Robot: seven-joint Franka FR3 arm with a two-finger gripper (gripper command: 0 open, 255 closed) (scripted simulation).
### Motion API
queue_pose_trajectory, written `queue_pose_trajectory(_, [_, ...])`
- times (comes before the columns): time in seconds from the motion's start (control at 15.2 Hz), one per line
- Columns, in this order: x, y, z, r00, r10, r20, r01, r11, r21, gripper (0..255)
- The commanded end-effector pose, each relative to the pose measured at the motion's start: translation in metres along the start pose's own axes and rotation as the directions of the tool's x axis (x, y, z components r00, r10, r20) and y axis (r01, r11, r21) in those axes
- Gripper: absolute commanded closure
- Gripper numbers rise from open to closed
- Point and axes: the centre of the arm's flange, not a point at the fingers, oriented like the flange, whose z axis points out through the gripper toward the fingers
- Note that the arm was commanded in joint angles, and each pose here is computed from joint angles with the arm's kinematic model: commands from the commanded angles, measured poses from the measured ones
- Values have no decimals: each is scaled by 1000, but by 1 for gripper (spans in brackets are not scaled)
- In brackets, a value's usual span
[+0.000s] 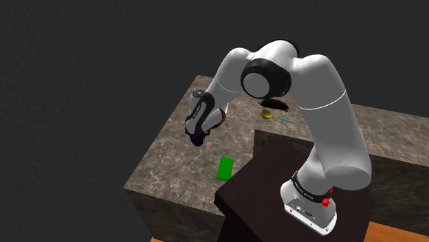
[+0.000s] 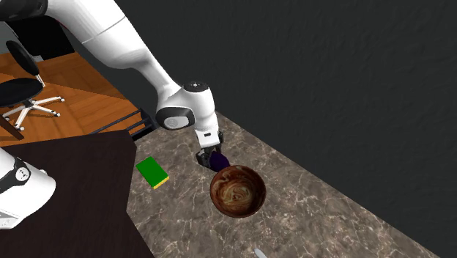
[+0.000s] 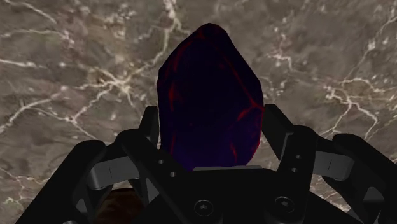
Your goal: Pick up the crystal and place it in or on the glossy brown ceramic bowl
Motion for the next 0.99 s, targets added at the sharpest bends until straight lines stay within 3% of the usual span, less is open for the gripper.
queue_pose_trajectory(0.0, [0,0,0,1000,0,0,0,1000,0,255])
queue_pose_trajectory(0.92, [7,-2,-73,1000,0,0,0,1000,0,255])
